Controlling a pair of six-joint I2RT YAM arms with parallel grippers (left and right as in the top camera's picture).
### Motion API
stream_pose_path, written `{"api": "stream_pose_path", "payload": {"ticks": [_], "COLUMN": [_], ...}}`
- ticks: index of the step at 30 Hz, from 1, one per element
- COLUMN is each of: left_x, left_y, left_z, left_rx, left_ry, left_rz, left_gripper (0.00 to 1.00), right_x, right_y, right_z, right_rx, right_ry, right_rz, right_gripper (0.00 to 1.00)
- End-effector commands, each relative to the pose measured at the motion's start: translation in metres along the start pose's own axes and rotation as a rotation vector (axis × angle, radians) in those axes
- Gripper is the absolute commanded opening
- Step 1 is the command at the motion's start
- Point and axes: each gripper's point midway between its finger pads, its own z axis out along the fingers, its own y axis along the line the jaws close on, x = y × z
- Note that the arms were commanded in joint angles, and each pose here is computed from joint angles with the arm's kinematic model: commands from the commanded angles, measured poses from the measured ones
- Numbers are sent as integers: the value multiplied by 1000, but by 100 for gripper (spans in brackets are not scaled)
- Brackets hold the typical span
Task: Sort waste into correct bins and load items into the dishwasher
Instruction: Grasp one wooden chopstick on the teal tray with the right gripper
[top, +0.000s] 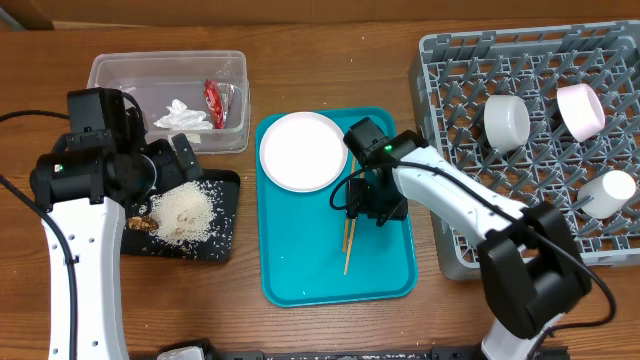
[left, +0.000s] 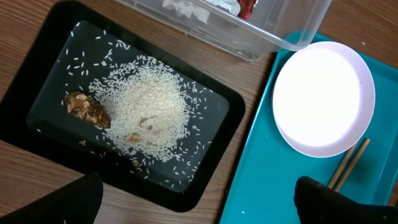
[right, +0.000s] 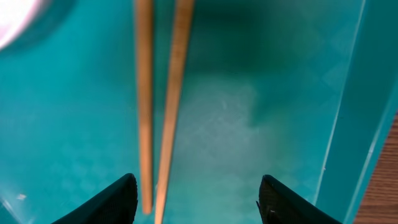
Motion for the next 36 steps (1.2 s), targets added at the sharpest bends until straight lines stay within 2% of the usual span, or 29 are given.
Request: {"api": "stream_pose_path", "payload": {"ticks": [1, 13, 14, 17, 24, 29, 32, 36], "left_x": [-4, -4, -4, -4, -4, -4, -4, -4], "left_y": [0, 0, 0, 0, 0, 0, 0, 0], "left_z": [-3, -3, -3, -3, -3, -3, -3, -3], "left_rx": [1, 0, 1, 0, 1, 1, 1, 0], "left_ry": [-15, -15, -15, -15, -15, -15, -15, -15], "left_rz": [-6, -6, -6, -6, -6, -6, -6, -6], "left_gripper": [100, 100, 100, 100, 100, 100, 100, 100], "right_x": [4, 8, 9, 12, 15, 16, 15, 14], "right_y": [-7, -17, -17, -19, -22, -22, -22, -23], "right_z": [19, 36, 37, 36, 35, 35, 35, 30], "right_rx": [53, 109, 113, 121, 131, 132, 131, 139], "right_ry": [36, 76, 82, 93, 110, 111, 111, 113], "right_rz": [64, 125, 125, 118, 86, 87, 75, 46], "right_gripper": [65, 61, 60, 38, 12, 10, 4, 4]}}
